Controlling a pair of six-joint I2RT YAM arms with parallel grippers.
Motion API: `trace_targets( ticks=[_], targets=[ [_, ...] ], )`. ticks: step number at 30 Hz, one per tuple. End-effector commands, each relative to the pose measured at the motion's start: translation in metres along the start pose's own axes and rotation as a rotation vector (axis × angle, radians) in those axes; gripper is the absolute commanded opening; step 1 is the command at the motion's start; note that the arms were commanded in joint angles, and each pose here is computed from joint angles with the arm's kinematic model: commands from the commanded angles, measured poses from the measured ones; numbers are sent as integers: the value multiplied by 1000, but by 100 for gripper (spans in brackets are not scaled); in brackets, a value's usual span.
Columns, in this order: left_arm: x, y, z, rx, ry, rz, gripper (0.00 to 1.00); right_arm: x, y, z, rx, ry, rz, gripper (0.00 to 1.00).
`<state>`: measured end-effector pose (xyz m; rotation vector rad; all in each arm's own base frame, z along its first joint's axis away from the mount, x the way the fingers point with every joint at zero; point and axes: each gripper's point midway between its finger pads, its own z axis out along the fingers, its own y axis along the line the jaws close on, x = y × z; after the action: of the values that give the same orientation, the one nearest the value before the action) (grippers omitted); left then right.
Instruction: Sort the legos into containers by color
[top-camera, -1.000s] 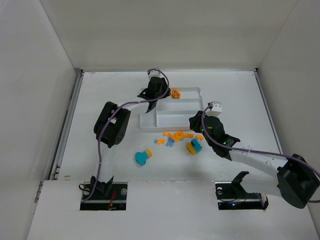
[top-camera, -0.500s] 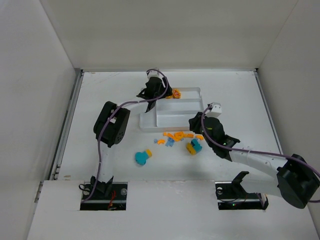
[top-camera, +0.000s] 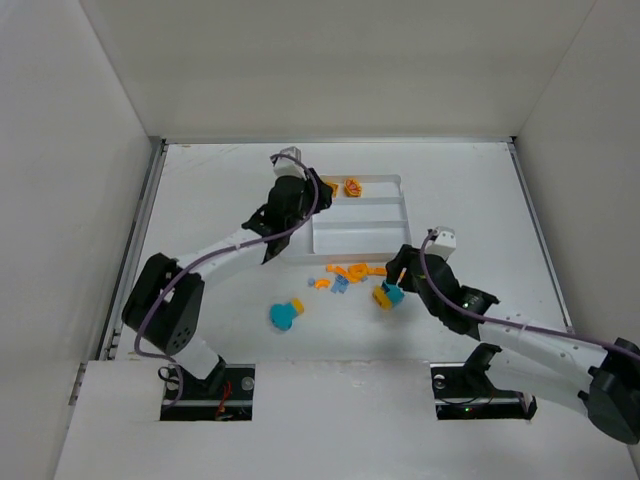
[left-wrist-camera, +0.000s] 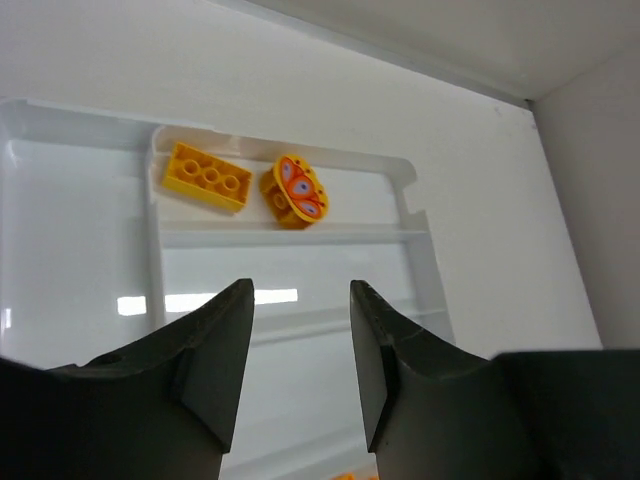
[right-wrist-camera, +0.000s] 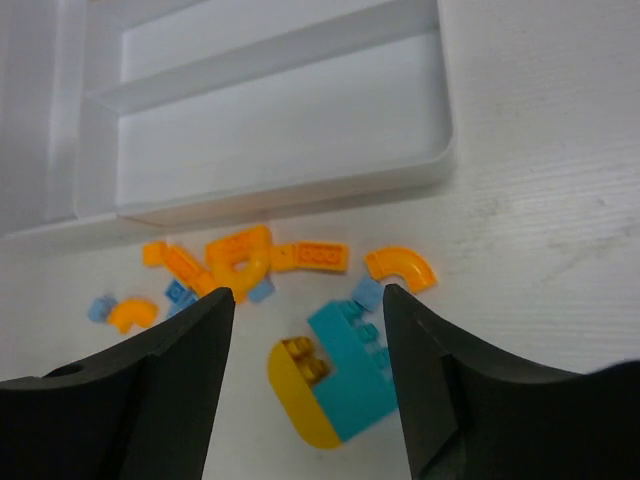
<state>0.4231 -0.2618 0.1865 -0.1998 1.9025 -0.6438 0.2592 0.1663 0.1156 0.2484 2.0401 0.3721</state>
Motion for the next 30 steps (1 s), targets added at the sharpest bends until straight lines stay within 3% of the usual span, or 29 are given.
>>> trace_targets(
  ticks=[1,7,11,22,30],
  targets=[
    [27,-19,-31,57,23,-17,40,21,-19,-16,64,70,24,74],
    [73,-27,-80,111,101,-12,41,46,-21,-17,90,166,34,86],
    [92,-29,-108,144,124,-9,41,62,-23,-6,122,210,44,87],
    [150,-50,-169,269,267,8,42,62,-20,13,168,220,54,69],
    [167,-44,-188,288,311,-25,44,71,-19,18,164,265,67,60]
  ],
)
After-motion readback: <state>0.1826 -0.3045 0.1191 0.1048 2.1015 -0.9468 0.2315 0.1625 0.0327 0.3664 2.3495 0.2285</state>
